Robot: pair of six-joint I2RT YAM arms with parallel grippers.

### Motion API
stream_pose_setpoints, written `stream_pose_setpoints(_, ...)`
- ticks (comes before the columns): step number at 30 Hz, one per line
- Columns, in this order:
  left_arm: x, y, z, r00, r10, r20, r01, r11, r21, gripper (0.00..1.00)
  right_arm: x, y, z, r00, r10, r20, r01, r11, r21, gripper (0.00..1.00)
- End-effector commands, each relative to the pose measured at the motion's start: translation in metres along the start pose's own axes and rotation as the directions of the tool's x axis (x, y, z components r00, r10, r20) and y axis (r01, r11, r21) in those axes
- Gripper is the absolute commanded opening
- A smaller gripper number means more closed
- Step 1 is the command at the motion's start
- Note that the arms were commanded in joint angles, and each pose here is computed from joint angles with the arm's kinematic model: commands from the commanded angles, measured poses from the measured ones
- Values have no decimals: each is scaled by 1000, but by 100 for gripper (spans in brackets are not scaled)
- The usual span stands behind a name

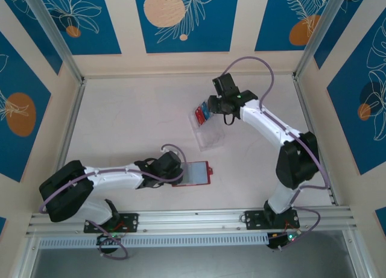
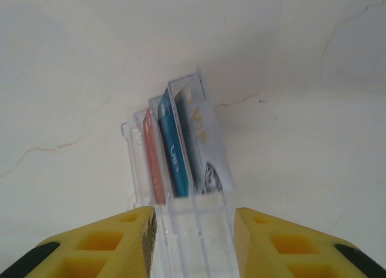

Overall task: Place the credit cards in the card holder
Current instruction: Pick up the credit card from the storage box.

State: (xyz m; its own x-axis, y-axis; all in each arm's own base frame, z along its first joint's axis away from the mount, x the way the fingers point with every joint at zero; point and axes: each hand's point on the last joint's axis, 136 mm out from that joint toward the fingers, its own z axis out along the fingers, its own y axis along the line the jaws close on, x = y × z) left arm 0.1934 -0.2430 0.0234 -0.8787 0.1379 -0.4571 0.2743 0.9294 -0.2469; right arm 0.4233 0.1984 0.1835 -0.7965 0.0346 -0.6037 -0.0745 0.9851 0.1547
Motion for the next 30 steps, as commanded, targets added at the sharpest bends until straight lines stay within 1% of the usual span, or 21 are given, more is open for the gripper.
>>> stream_pose_setpoints(1,11,1,3,1000,-3,-19,3,1000,4,45,-11,-6,7,997,-70,-27,71,997,33,40)
stream_pose_setpoints(5,13,1,4,1000,-4,-22,5,1000,5,44,-22,-9,23,996,-70,-51,72,997,27,38)
stream_pose_setpoints(8,14,2,3,1000,-5,-23,5,1000,5,44,-25,-10,33,995,-74,-72,75,997,13,34)
stream_pose_setpoints(10,13,1,3,1000,-5,-22,5,1000,6,44,-25,-12,38,994,-75,-85,76,997,14,34)
stream_pose_setpoints(19,12,0,2,1000,-3,-21,3,1000,3,44,-9,-2,62,983,-76,-167,65,996,-65,33)
stream_pose_setpoints(28,13,3,1,1000,-3,-20,3,1000,-4,44,-3,3,67,978,-87,-188,69,993,-99,18)
stream_pose_setpoints(30,13,3,1,1000,-4,-20,4,1000,-6,44,-3,4,66,978,-89,-189,70,992,-103,16)
